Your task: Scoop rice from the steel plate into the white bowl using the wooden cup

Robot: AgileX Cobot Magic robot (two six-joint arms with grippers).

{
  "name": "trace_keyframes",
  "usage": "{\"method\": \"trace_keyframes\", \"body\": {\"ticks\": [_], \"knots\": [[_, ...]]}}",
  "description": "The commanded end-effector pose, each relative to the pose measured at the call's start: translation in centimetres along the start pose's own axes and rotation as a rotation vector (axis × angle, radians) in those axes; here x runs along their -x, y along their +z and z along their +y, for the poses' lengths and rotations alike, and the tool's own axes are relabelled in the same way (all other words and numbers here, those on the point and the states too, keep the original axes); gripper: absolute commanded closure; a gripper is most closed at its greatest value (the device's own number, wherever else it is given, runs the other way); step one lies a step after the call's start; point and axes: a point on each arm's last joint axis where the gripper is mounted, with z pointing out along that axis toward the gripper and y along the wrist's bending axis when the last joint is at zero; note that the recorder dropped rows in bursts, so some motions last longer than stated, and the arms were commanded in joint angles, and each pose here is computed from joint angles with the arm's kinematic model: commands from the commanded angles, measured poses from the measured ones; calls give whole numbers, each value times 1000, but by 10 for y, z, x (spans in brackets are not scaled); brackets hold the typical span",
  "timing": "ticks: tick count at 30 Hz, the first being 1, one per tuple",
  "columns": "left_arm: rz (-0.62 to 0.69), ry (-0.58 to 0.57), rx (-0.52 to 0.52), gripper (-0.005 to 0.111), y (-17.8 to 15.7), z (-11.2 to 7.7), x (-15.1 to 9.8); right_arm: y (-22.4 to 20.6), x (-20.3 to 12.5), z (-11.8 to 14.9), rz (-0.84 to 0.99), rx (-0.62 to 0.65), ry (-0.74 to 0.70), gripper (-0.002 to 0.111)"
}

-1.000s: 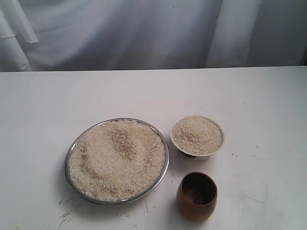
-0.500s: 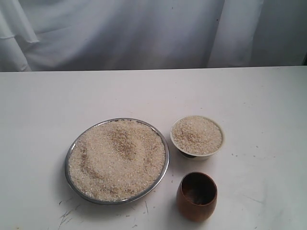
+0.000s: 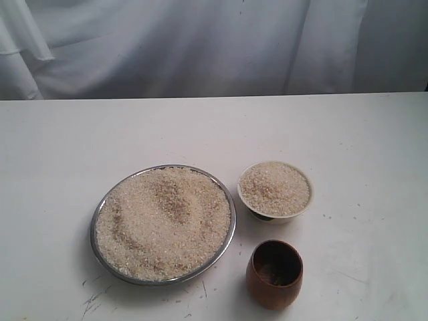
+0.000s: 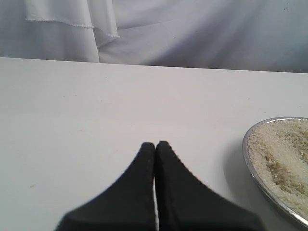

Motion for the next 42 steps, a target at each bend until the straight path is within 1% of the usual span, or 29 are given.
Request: {"method": "trace_keyframes", "body": {"ticks": [1,11,14,22,42], "knots": [[-13,1,-3,107,0,0,0,0,-4,1,32,3,18,108],[-13,1,-3,107,0,0,0,0,-4,2,32,20,14,108],[-13,1,-3,107,0,0,0,0,-4,2,32,22,42,108],[-13,1,-3,107,0,0,0,0,-4,7,31,103,41,108],[-13,1,-3,107,0,0,0,-1,-4,6,31,96,-8,108]]}}
